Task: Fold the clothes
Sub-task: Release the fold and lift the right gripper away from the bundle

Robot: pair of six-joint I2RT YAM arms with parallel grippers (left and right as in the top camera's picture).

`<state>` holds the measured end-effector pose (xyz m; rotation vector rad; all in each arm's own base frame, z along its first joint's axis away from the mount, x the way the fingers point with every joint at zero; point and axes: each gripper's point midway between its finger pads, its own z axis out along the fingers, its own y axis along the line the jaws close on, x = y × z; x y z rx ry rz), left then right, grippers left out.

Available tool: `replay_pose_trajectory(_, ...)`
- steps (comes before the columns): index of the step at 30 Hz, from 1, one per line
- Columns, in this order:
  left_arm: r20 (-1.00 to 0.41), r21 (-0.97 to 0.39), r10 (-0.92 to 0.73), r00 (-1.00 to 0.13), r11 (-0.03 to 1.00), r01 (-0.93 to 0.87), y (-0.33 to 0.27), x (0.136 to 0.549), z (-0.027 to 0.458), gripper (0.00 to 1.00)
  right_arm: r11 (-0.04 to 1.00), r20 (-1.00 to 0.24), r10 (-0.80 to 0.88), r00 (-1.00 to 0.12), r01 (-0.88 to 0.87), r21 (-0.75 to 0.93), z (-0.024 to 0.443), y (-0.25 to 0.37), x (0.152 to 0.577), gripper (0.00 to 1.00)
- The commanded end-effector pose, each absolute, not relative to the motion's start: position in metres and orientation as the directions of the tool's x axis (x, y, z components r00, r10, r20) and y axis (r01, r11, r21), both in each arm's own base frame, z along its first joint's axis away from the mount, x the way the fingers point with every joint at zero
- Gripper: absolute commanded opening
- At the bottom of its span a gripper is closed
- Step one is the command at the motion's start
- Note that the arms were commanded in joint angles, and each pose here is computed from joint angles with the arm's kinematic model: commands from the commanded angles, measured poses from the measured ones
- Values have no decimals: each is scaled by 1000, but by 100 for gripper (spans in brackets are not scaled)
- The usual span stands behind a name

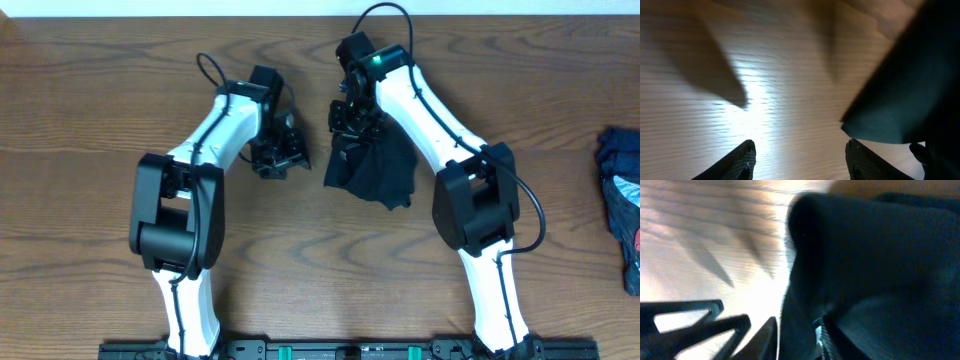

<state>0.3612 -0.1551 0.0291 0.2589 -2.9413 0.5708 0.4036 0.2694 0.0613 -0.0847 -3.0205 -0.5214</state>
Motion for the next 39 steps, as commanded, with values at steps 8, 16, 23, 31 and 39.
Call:
replay_pose_trajectory(8, 165, -342, -179, -970, 912, -227, -137, 367, 27, 60, 865, -40, -75, -996, -85, 495, 87, 312, 422, 23)
replay_pose_trajectory(16, 164, -342, -193, -967, 909, -239, -132, 370, 27, 60, 799, -232, -155, -960, -260, 542, 147, 332, 443, 23)
replay_pose_trajectory(23, 166, -342, -249, -954, 893, -293, -101, 376, 27, 60, 909, -248, -101, -963, -191, 370, 189, 282, 441, 1)
replay_pose_trajectory(31, 212, -436, -265, -941, 836, -333, -90, 376, 36, 60, 991, -103, -47, -994, -59, 116, 175, 217, 412, 1)
replay_pose_trajectory(39, 224, -477, -259, -939, 812, -338, -97, 377, 40, 60, 995, -33, 5, -999, 2, 102, 162, 193, 411, 1)
